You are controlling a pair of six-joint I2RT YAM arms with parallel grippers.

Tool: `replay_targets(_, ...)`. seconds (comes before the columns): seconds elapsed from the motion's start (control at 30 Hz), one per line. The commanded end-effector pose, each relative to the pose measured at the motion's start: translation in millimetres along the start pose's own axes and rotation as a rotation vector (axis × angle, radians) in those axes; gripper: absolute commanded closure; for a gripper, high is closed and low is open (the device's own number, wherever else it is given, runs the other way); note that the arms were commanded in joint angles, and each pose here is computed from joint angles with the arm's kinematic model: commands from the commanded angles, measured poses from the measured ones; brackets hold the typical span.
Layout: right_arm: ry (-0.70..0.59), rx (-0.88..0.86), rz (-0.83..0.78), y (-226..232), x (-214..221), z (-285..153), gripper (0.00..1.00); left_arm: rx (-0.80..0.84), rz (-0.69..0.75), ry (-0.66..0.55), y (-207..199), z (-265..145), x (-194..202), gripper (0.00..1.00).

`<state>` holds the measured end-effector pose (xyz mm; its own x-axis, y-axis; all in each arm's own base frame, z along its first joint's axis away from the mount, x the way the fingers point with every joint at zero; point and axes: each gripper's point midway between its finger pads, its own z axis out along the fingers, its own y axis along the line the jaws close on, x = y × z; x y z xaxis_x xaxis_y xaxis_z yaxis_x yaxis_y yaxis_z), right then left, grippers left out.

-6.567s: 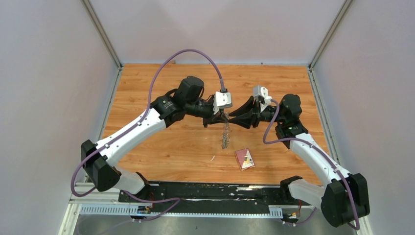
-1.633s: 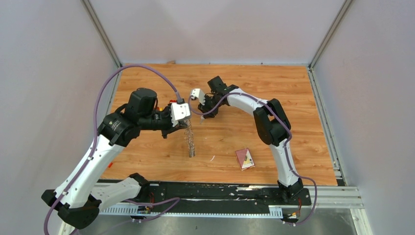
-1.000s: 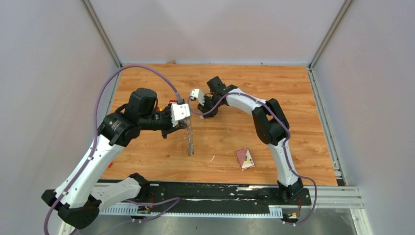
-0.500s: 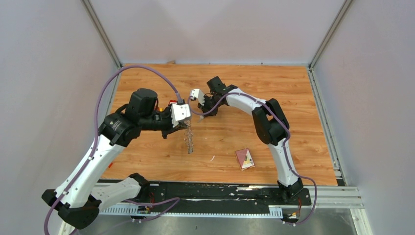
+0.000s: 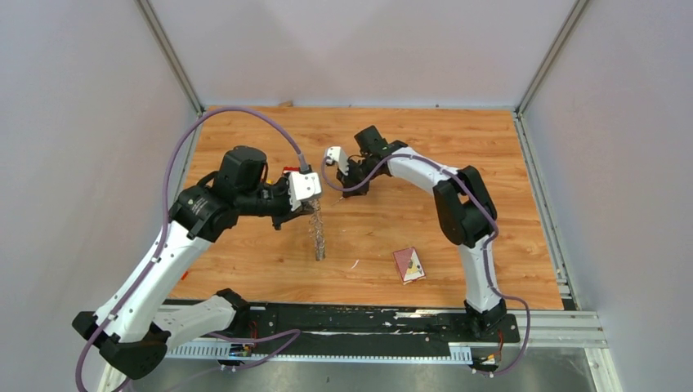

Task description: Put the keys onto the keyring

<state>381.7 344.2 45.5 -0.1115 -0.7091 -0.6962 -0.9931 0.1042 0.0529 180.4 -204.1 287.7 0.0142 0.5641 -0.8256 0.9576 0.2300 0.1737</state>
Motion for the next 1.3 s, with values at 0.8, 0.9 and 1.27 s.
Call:
replay_targets(0.8,-0.579,-0.070,-0.258,183.0,-98.9,-245.9,1.00,0.137,0.149,-0.179,14.4,73.7,-69.0,1.00)
replay_targets(0.9,-0.601,-0.052,-0.205,185.4,-100.3,-249.5,1.00,0.079,0.162,-0.164,17.7,84.9,-68.5,1.00)
replay_targets(1.27,-0.646,0.006,-0.058,166.0,-96.7,-233.6,1.00,-0.142,0.125,-0.132,29.4,97.3,-68.3,1.00)
